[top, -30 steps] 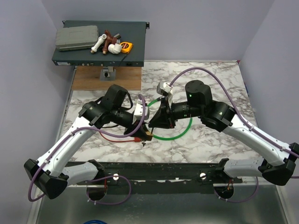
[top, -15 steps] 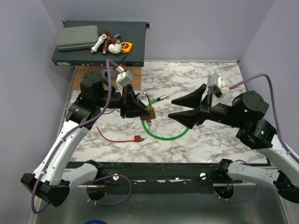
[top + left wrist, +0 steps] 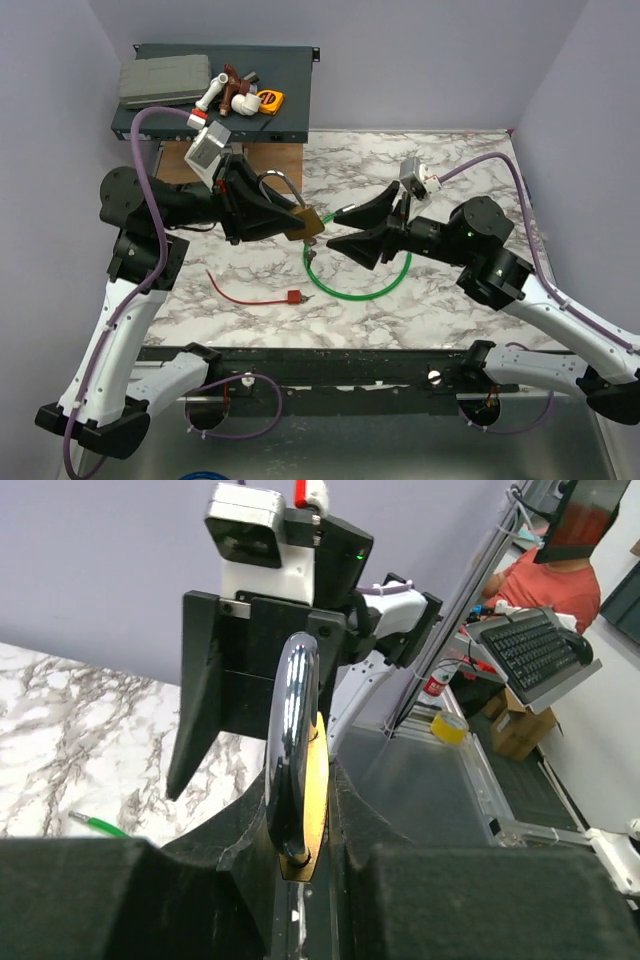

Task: Unlock with the key
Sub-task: Pick up the lock from the center of the board, then unlock the lock.

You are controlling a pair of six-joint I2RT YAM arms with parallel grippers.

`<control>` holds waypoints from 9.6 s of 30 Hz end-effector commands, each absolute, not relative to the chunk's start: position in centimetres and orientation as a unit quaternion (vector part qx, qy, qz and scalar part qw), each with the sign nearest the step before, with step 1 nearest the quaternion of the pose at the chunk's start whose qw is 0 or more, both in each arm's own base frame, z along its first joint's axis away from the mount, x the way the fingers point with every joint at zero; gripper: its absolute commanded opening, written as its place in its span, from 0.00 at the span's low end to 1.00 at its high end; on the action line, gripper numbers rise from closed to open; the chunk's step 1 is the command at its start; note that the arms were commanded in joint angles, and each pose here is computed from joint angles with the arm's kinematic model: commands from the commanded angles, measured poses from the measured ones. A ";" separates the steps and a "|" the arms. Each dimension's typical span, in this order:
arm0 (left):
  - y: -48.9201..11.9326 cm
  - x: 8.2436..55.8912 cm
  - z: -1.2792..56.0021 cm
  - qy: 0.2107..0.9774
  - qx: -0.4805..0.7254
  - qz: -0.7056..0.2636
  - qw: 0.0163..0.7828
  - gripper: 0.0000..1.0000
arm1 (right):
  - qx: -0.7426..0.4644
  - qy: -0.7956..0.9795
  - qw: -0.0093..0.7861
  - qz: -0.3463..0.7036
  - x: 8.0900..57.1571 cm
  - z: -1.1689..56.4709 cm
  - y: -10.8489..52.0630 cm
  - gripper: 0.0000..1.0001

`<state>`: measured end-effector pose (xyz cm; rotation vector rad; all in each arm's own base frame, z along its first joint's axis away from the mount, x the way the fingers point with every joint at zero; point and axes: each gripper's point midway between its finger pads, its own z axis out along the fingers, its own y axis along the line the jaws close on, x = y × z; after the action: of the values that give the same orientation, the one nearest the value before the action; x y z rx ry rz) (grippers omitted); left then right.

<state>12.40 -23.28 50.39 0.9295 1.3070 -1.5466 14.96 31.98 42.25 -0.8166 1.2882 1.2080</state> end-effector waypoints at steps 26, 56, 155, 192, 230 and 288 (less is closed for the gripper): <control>-21.6 11.6 48.2 0.526 0.326 -0.622 0.480 0.00 | -0.371 0.398 0.484 0.685 9.6 43.9 34.7 0.57; -21.2 9.7 47.4 0.494 0.367 -0.623 0.484 0.00 | -0.336 0.396 0.407 0.752 9.7 43.8 36.6 0.14; -20.5 6.8 48.1 0.458 0.412 -0.619 0.487 0.00 | -0.330 0.287 0.178 0.882 6.3 44.9 35.7 0.21; -20.9 11.4 45.7 0.516 0.342 -0.605 0.501 0.00 | -0.408 0.482 0.455 0.628 12.3 43.3 38.6 0.26; -20.9 14.9 40.0 0.591 0.302 -0.575 0.479 0.42 | -0.297 0.483 0.513 0.645 13.9 42.5 36.9 0.01; -14.6 19.1 33.5 0.784 0.317 -0.279 0.455 0.99 | -0.312 0.665 0.490 0.470 17.2 34.8 34.2 0.01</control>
<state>21.80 -15.11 34.57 0.6135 1.8882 -0.7056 16.07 35.22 32.39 -0.8306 1.6454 1.2112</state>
